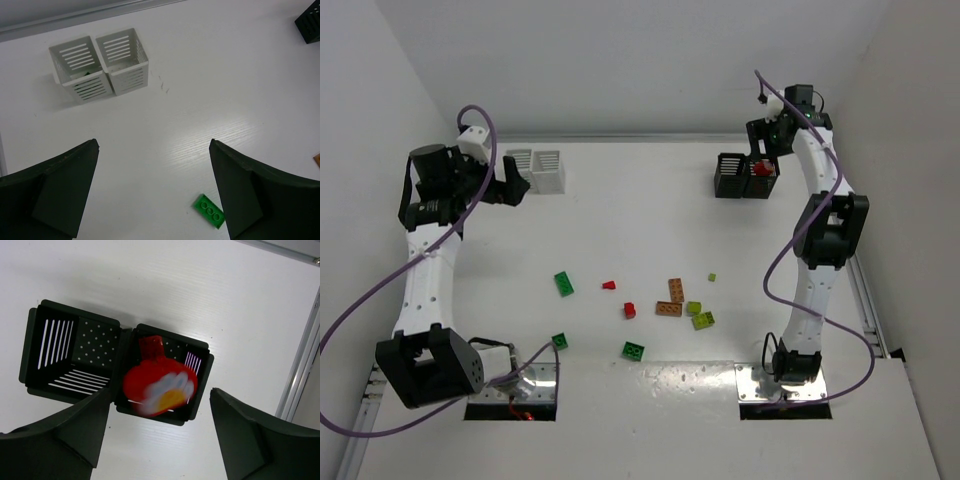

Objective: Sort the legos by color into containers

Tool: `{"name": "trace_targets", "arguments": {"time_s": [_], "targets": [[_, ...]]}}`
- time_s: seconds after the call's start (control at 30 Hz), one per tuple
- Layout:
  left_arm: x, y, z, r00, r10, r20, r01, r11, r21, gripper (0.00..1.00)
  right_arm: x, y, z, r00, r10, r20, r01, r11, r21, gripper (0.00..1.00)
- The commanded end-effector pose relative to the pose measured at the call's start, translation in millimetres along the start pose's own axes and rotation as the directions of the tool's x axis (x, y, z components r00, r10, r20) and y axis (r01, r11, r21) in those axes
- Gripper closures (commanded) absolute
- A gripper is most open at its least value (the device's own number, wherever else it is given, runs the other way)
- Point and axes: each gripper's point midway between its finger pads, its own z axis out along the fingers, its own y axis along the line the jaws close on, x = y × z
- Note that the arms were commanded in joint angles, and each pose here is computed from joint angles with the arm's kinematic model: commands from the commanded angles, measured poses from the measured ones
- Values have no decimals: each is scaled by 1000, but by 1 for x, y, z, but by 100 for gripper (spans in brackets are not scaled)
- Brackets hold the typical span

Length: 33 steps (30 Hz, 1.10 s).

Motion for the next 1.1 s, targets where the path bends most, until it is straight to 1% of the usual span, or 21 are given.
{"name": "trace_targets", "arguments": {"time_s": [0.0,0.13,0.17,0.2,0.23,0.27,0.3,0.37,0.43,0.47,0.53,0.6,0.63,0.67,0.7,0.77,0.8,0.87,0.9,1.03,1.07], "targets": [[-5,-2,2,1000,21,22,-20,1000,-11,1,-21,-10,-9,998,15,65,-18,999,45,19],[5,-8,0,999,51,-11,-51,998,28,1,-30,-12,-20,996,11,93,-16,998,53,16],[4,-13,-2,997,73,-15,-72,995,63,1,-34,-12,-25,994,19,104,-25,998,55,16],[1,-18,-5,986,165,-7,-164,981,105,1,-37,-10,-32,993,18,113,-23,999,43,16],[17,-37,-10,984,175,-38,-163,963,215,1,-43,-6,-41,990,15,138,-19,1000,25,16],[20,-44,-14,977,211,-39,-195,946,258,1,-48,-3,-58,986,22,163,-25,1000,16,16],[23,-58,-14,950,313,-20,-290,901,324,1,-49,4,-69,985,22,172,-20,1000,-13,15],[46,-80,-18,928,362,-86,-300,865,401,1,-41,13,-84,985,33,167,-26,999,-42,15],[71,-113,-20,874,471,-120,-353,784,511,6,-43,24,-116,978,29,205,-14,997,-74,15],[81,-126,-22,852,507,-131,-363,752,551,7,-25,32,-116,985,36,171,-18,995,-102,15],[108,-165,-27,782,614,-106,-400,625,670,9,-17,46,-146,979,34,202,-5,990,-140,15],[125,-184,-31,729,676,-102,-418,559,716,9,14,62,-146,985,62,160,-31,982,-188,15],[137,-205,-34,702,707,-80,-412,496,764,9,20,67,-150,985,63,163,-29,979,-201,15],[147,-213,-31,691,716,-101,-392,489,779,5,42,75,-147,990,78,119,-50,974,-222,15],[150,-224,-28,694,712,-111,-377,489,786,5,45,79,-161,987,76,141,-43,973,-226,15],[169,-248,-26,703,679,-210,-298,550,780,7,70,90,-161,989,120,91,-94,964,-249,15],[163,-260,-10,737,648,-192,-322,586,744,7,73,92,-169,988,118,104,-89,965,-246,15],[185,-282,-12,741,630,-234,-285,609,740,7,89,94,-169,989,130,76,-110,966,-232,15],[186,-285,0,742,626,-240,-315,641,699,7,89,94,-175,987,128,92,-104,968,-229,15],[210,-295,11,730,600,-326,-288,703,650,7,98,92,-180,989,128,79,-111,974,-200,15],[220,-300,10,707,619,-342,-290,695,657,7,99,93,-185,988,128,83,-109,974,-199,15]]}}
